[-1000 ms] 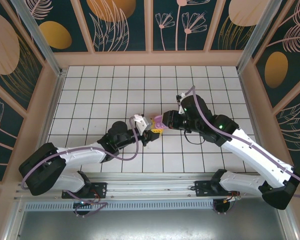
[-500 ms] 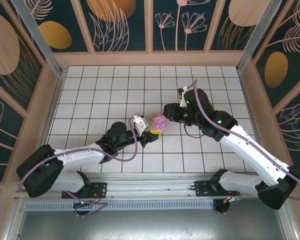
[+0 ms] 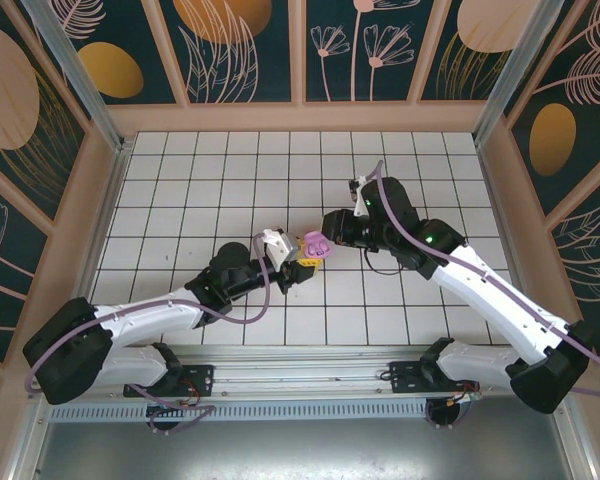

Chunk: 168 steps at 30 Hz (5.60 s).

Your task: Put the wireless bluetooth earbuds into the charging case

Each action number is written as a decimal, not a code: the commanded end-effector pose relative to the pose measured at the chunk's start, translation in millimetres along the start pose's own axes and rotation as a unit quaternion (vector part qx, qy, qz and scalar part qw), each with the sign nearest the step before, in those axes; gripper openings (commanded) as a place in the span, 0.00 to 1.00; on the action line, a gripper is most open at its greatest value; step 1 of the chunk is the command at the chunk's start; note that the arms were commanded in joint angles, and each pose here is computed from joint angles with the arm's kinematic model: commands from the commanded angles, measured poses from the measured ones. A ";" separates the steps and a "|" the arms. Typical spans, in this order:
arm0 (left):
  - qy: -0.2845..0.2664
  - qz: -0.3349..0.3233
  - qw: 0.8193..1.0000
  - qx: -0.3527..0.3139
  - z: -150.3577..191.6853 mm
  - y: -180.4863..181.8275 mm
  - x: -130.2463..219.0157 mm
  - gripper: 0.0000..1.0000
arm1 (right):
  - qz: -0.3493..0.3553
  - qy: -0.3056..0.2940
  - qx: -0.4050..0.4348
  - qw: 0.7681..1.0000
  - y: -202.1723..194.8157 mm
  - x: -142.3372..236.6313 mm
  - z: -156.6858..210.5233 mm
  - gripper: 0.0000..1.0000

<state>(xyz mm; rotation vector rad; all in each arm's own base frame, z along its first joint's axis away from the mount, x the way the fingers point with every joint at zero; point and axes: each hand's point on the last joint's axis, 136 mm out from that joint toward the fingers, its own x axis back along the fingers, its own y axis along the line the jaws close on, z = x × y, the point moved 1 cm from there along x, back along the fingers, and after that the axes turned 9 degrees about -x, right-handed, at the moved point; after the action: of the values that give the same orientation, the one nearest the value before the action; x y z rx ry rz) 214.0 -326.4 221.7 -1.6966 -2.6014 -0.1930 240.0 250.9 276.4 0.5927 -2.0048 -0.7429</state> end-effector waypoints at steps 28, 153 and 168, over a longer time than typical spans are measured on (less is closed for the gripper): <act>-0.088 -0.007 0.996 0.002 -68.4 4.2 8.6 0.21 | -0.163 0.068 -0.077 0.981 14.7 15.3 26.5 0.59; 0.055 -0.179 0.947 0.262 47.5 130.5 68.2 0.98 | 0.003 0.069 0.383 0.921 -95.6 -152.4 -7.0 0.56; 0.103 -0.178 0.947 0.246 66.3 146.7 61.9 0.99 | 0.024 0.158 0.413 0.897 -129.1 -210.5 -5.6 0.55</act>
<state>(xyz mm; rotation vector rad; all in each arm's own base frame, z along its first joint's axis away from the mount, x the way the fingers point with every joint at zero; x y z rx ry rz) 321.4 -201.2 163.9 -0.9378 -2.4758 0.2798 362.8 287.8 64.1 0.9934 -1.9773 0.2602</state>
